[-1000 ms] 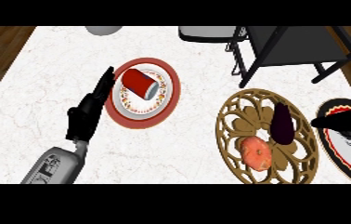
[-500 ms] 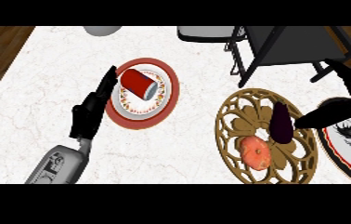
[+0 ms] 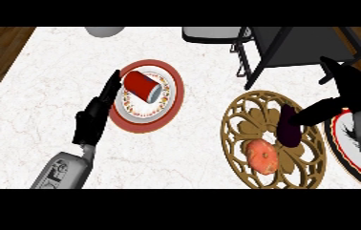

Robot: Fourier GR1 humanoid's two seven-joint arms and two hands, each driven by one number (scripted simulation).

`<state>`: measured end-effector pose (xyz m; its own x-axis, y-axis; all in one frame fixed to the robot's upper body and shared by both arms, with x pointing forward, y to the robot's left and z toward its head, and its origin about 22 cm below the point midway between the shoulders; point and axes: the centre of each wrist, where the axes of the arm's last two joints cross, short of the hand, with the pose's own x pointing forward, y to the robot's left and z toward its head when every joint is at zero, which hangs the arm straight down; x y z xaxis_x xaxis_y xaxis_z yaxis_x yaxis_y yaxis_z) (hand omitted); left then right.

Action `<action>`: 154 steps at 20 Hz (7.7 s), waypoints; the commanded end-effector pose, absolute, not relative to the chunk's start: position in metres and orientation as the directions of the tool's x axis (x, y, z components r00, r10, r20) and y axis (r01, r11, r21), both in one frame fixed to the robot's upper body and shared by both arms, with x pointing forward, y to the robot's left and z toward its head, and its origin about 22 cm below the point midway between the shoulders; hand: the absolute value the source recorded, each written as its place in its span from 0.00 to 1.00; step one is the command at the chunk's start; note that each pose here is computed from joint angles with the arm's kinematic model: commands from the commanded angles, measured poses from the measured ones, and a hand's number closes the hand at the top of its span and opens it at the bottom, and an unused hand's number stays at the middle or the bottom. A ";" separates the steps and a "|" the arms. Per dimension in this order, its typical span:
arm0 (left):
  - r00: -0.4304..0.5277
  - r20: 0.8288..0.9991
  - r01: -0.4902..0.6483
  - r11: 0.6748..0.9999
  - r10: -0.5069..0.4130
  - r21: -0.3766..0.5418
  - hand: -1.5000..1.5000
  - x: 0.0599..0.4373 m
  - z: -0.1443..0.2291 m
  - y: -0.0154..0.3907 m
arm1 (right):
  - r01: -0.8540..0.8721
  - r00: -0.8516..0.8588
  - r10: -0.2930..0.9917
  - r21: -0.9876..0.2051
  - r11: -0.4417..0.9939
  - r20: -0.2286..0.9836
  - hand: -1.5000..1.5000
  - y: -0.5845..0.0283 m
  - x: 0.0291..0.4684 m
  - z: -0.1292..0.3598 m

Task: Pick the eggplant from the placemat and place it in the tiered shelf

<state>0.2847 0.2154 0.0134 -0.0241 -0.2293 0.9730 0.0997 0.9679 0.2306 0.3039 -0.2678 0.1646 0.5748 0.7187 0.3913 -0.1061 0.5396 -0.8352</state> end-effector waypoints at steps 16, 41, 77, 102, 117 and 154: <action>-0.014 0.974 0.098 0.969 -0.227 0.227 0.50 0.282 0.000 0.218 | -0.139 0.702 0.650 -0.839 0.526 0.291 0.00 -0.252 0.318 0.129; -0.022 0.976 0.097 0.971 -0.218 0.219 0.50 0.289 0.014 0.207 | -0.205 0.738 0.645 -0.846 0.493 0.197 0.00 -0.263 0.316 0.075; -0.016 0.972 0.095 0.968 -0.234 0.234 0.50 0.278 0.005 0.229 | -0.308 0.070 0.925 -0.874 0.375 0.373 1.00 -0.090 0.255 0.040; -0.025 0.974 0.107 0.968 -0.225 0.226 0.50 0.283 0.024 0.220 | 0.398 -0.013 0.745 -0.680 0.616 0.667 1.00 -0.104 0.216 0.223; -0.023 0.974 0.081 0.971 -0.224 0.225 0.50 0.281 0.014 0.223 | 0.581 0.047 0.770 -0.644 0.497 0.637 1.00 -0.173 0.267 0.320; -0.033 0.975 0.113 0.968 -0.220 0.222 0.50 0.291 0.028 0.229 | 0.734 -0.132 0.738 -0.435 0.522 0.662 1.00 -0.261 0.425 0.261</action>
<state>0.2854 0.2212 0.0184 -0.0370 -0.2298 0.9725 0.1101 0.9663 0.2325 0.4149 -0.2466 0.2624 -0.1009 0.7771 0.6212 0.7291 0.4826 -0.4853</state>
